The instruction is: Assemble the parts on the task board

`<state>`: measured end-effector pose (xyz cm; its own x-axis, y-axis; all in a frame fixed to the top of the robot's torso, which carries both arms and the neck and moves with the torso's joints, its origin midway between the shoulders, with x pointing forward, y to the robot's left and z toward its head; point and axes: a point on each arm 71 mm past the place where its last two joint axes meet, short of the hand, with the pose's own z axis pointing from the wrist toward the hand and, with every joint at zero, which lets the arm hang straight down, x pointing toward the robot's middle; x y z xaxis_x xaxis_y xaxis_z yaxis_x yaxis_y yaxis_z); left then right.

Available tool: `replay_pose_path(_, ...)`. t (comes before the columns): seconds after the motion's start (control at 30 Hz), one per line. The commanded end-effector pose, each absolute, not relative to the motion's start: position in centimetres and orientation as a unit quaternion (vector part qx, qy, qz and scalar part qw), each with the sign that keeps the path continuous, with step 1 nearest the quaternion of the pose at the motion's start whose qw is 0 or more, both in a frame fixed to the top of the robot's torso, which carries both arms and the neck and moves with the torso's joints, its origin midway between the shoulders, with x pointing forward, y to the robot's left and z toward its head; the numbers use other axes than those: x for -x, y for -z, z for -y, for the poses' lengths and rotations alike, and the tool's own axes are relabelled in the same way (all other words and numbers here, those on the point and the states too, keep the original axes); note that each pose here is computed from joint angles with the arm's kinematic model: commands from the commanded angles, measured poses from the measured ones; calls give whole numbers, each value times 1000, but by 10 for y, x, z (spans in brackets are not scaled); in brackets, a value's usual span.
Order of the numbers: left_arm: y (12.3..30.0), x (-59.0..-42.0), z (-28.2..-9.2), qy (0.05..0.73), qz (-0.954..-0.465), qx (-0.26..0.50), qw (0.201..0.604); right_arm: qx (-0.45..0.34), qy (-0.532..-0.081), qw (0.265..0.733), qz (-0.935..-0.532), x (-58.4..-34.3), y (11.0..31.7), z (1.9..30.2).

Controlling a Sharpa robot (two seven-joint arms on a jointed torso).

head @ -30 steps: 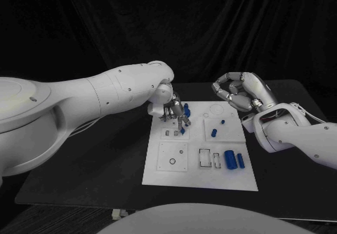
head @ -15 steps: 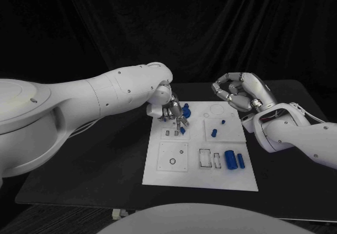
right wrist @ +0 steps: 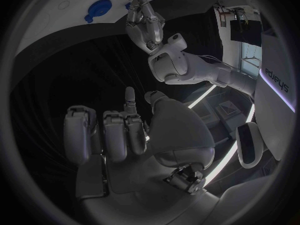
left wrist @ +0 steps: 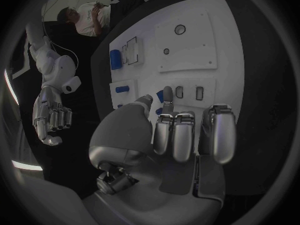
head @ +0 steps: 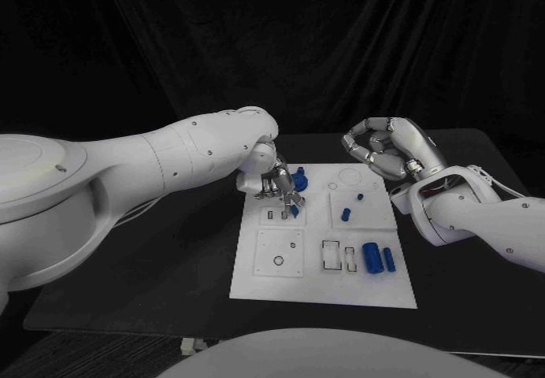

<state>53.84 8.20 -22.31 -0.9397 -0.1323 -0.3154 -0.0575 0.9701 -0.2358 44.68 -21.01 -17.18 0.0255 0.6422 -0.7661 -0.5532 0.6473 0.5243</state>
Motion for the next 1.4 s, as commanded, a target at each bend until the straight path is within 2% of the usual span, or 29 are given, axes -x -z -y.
replay_pose_path(0.03,225,-538,-84,90,-980,59,169,-44,-413,711,-567,-447,174,210)
replay_pose_path(1.4,231,-539,-79,83,-980,59,173,-46,-411,699,-584,-448,178,208)
